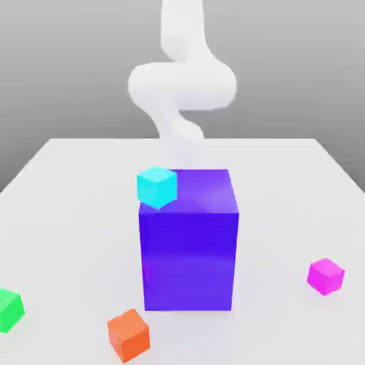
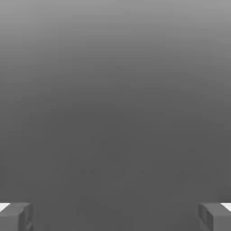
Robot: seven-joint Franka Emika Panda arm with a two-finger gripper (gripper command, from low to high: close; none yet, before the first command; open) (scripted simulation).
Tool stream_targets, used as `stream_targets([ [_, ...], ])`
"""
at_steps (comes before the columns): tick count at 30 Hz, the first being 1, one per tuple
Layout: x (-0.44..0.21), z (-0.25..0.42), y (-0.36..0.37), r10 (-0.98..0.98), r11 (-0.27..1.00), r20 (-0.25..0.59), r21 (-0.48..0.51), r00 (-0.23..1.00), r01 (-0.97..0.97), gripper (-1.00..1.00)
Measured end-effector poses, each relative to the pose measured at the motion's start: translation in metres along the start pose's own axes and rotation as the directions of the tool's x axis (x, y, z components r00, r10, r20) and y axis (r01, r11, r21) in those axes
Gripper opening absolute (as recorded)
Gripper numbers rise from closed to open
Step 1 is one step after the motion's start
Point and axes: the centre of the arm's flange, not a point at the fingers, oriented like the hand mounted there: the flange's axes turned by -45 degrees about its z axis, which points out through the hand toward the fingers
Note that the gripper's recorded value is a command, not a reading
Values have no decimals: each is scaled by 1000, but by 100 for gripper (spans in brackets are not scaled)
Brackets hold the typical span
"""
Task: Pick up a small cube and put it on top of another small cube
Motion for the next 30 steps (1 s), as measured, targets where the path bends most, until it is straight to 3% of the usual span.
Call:
stream_targets([
  [6,-24,115,-73,-403,912,116,141,908,386,0],
  [12,-82,206,-154,-742,658,125,324,659,679,0],
  [18,-169,272,-229,-951,278,21,494,308,824,0],
  [25,-299,313,-301,-966,-240,-221,600,-130,763,0],
  [30,-351,349,-311,-939,-336,-277,607,-204,720,0],
])
